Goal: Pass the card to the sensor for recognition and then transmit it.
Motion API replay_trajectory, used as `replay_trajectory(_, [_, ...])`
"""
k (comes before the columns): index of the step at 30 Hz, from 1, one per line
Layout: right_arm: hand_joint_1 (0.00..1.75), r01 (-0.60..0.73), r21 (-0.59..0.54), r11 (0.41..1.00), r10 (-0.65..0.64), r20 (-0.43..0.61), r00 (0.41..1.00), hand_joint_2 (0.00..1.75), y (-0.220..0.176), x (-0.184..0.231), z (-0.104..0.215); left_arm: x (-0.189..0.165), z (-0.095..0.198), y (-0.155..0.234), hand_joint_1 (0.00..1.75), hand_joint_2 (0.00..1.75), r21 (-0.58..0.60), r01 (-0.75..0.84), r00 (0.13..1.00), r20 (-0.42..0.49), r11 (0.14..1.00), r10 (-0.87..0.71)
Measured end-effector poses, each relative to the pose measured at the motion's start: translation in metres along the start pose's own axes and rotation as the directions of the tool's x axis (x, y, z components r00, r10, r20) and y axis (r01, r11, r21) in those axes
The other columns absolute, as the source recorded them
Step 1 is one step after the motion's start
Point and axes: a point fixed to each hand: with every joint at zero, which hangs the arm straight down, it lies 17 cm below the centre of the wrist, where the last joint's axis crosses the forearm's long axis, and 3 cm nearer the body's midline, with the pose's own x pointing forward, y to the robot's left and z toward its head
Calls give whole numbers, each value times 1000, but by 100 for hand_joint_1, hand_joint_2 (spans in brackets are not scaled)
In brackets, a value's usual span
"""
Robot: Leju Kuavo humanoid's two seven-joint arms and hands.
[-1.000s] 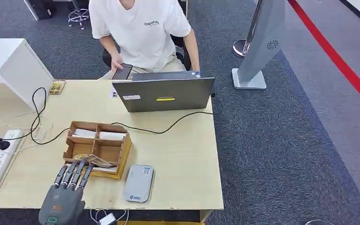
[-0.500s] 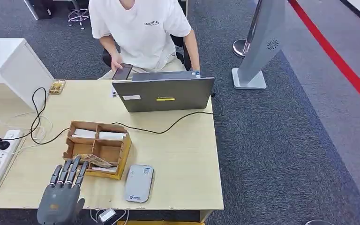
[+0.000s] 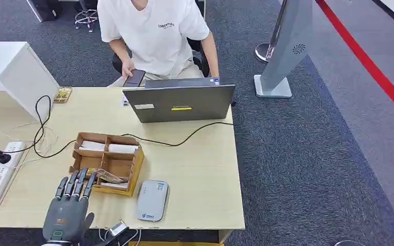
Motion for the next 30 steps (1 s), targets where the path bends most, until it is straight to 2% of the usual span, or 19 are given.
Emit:
replay_trajectory(11, [0,-23,5,1000,23,11,1000,175,1,2,0,2,-22,-5,0,175,0,-10,1000,-9,1000,10])
replay_trajectory(30, [0,-39,12,999,39,7,999,175,3,1,1,-17,-27,-10,0,175,6,-9,997,-74,1000,9])
